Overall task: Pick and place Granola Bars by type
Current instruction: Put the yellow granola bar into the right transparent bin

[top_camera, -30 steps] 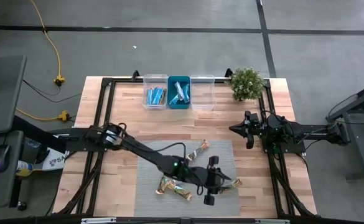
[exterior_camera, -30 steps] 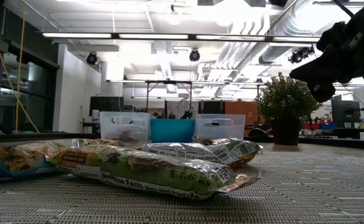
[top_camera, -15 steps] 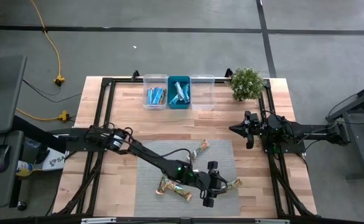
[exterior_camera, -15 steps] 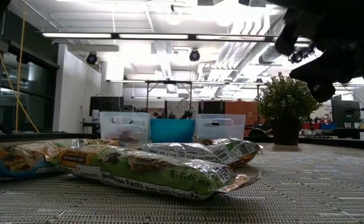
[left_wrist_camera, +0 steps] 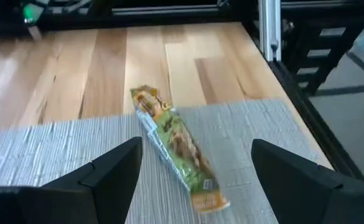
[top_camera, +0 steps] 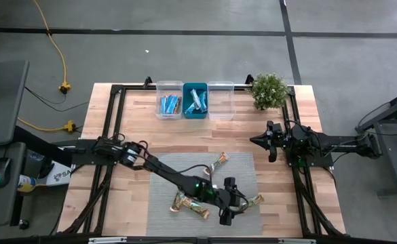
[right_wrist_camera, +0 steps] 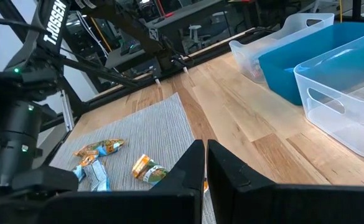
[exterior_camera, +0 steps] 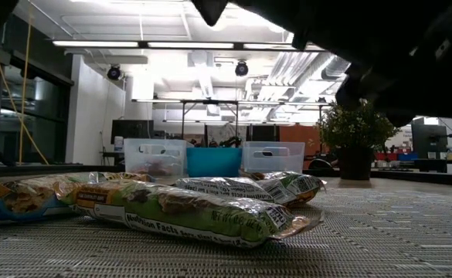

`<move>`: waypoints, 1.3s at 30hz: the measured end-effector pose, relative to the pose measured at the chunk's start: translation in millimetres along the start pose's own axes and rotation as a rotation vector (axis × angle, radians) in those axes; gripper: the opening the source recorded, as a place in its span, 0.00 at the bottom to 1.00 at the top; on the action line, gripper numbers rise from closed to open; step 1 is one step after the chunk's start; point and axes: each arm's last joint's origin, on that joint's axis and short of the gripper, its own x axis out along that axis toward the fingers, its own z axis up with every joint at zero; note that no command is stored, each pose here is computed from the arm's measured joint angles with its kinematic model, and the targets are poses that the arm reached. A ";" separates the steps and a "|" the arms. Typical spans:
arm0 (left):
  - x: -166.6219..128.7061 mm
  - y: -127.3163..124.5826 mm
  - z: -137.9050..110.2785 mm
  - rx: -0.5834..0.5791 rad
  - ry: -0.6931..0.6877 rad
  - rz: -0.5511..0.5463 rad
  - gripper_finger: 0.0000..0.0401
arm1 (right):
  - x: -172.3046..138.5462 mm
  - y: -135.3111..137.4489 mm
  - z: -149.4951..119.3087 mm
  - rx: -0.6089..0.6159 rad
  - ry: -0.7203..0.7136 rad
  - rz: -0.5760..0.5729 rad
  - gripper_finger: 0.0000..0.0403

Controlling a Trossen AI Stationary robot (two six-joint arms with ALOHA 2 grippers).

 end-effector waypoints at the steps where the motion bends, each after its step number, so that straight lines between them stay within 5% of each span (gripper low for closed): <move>1: 2.8 0.0 -2.5 -0.016 -0.008 0.003 0.75 | 0.0 0.0 0.0 0.000 0.000 0.000 0.00; 26: 16.3 5.6 -22.8 -0.085 0.020 0.064 0.75 | 0.0 0.0 0.0 0.000 0.000 0.000 0.00; 39: 25.7 3.2 -34.1 -0.154 0.006 0.007 0.74 | 0.0 0.0 0.0 0.000 -0.001 0.000 0.00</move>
